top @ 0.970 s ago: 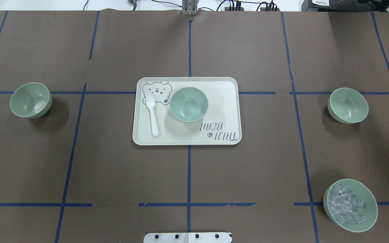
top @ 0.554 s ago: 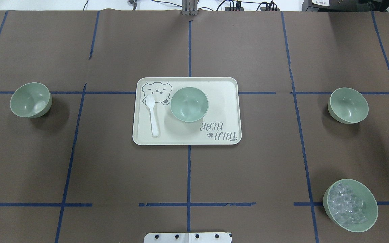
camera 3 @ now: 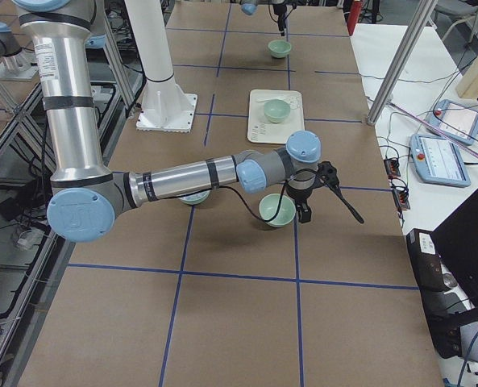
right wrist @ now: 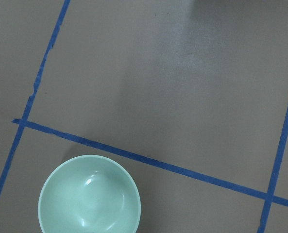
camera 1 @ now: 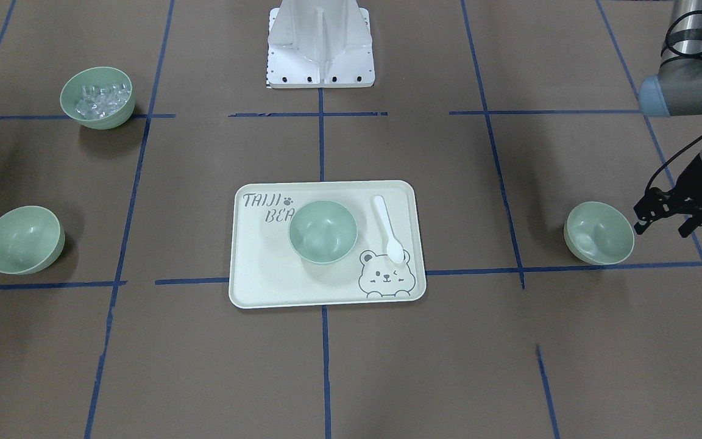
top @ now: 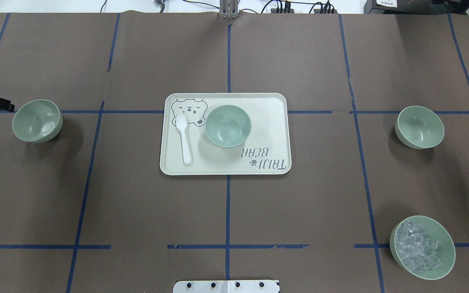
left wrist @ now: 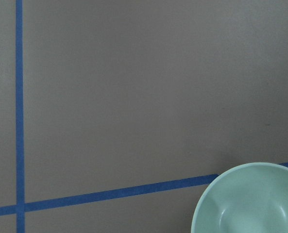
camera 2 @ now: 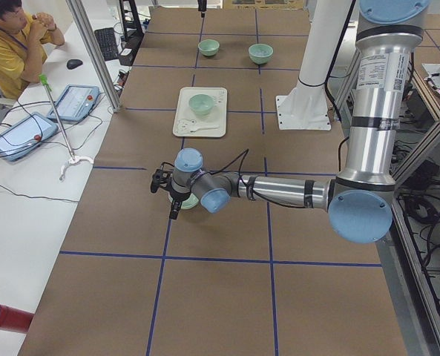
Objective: Stack green bowls together
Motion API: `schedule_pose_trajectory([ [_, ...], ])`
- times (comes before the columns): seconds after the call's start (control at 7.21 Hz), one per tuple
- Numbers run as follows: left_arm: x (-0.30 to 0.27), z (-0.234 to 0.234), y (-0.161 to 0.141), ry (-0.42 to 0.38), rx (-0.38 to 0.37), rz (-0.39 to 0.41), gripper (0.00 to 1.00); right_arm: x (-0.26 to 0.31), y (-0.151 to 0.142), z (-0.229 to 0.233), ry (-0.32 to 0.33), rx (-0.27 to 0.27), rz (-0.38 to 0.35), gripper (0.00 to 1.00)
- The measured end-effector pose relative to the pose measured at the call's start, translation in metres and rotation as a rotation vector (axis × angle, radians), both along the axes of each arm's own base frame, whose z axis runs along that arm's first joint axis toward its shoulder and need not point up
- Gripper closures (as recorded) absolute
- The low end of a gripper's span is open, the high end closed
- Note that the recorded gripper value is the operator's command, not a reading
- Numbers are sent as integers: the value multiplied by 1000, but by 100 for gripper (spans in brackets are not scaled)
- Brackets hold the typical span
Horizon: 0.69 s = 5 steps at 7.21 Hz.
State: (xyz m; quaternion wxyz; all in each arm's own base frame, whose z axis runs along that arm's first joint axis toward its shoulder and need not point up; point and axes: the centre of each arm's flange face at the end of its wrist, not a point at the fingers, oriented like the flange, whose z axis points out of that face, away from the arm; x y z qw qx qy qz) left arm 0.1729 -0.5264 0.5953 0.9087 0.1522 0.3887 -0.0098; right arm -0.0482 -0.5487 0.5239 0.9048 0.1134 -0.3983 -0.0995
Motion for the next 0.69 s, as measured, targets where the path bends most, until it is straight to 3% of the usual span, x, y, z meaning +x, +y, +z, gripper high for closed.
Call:
schedule_pose_trajectory([
  [0.28,28,5,9,1,-17,-3,94,0,0,0,0,-1,0,0],
  [0.42,33,5,11,0,-17,-2,100,0,0,0,0,0,0,0],
  [0.69,35,2,13,2,-12,1,100,0,0,0,1,0,0,0],
])
